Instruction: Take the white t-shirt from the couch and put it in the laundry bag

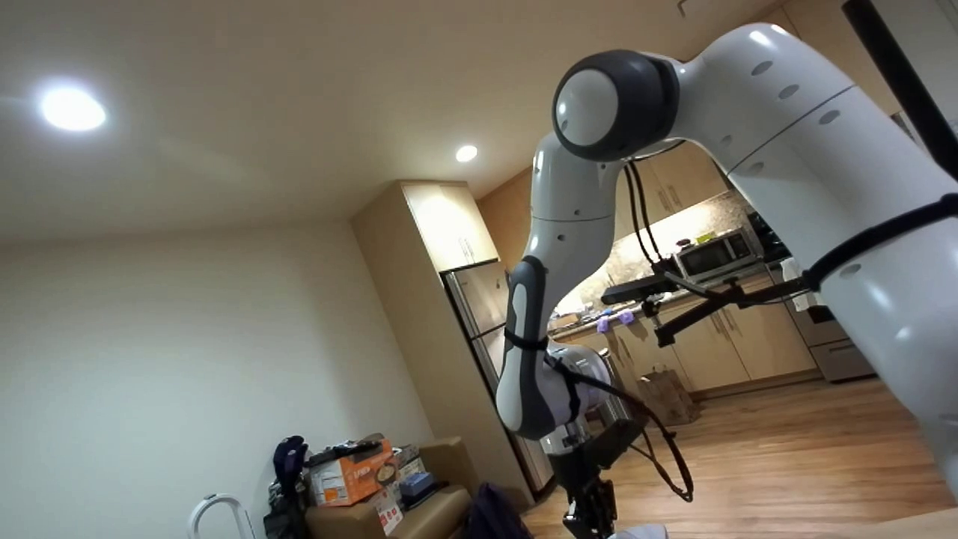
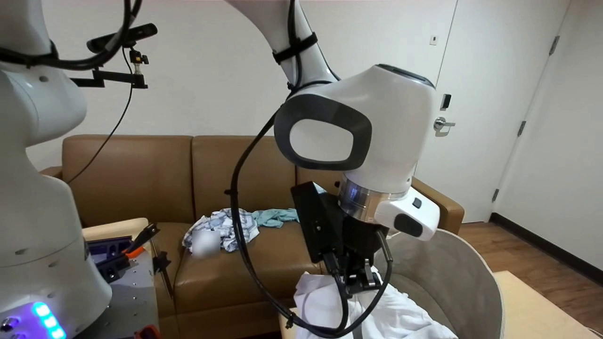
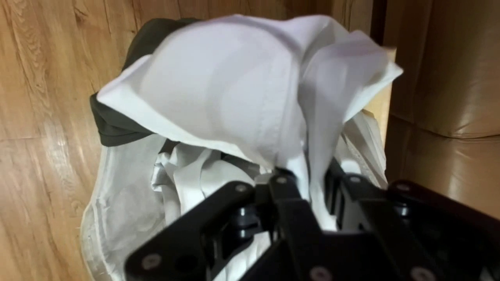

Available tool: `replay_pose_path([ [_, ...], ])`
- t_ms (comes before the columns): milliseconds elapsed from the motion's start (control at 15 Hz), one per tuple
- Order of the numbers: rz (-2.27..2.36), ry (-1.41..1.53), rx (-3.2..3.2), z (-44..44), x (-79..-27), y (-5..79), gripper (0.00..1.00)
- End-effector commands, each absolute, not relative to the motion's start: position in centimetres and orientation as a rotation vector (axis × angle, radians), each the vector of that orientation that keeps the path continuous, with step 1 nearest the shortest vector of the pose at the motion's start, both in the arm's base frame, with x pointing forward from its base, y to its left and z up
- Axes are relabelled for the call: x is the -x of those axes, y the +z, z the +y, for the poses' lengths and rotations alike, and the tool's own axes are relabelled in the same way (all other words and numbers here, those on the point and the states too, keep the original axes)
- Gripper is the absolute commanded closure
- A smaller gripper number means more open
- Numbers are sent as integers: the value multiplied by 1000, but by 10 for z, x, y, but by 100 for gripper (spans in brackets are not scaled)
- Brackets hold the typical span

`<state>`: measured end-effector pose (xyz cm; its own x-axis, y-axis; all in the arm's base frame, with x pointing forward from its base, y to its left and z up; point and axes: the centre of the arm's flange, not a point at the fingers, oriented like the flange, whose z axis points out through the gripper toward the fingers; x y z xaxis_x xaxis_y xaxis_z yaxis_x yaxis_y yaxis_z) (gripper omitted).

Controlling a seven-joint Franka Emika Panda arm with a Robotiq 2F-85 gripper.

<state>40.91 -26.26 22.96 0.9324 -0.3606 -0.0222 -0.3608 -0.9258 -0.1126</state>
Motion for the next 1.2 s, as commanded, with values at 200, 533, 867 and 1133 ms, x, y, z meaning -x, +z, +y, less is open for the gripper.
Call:
replay_pose_path([
  [200, 696, -190, 3022, -277, -401, 292, 26],
  [533, 738, -240, 3015, -282, -412, 310, 19],
  [867, 749, -259, 3014, -279, -412, 317, 7],
  [1133, 751, -254, 3013, -279, -411, 316, 7],
])
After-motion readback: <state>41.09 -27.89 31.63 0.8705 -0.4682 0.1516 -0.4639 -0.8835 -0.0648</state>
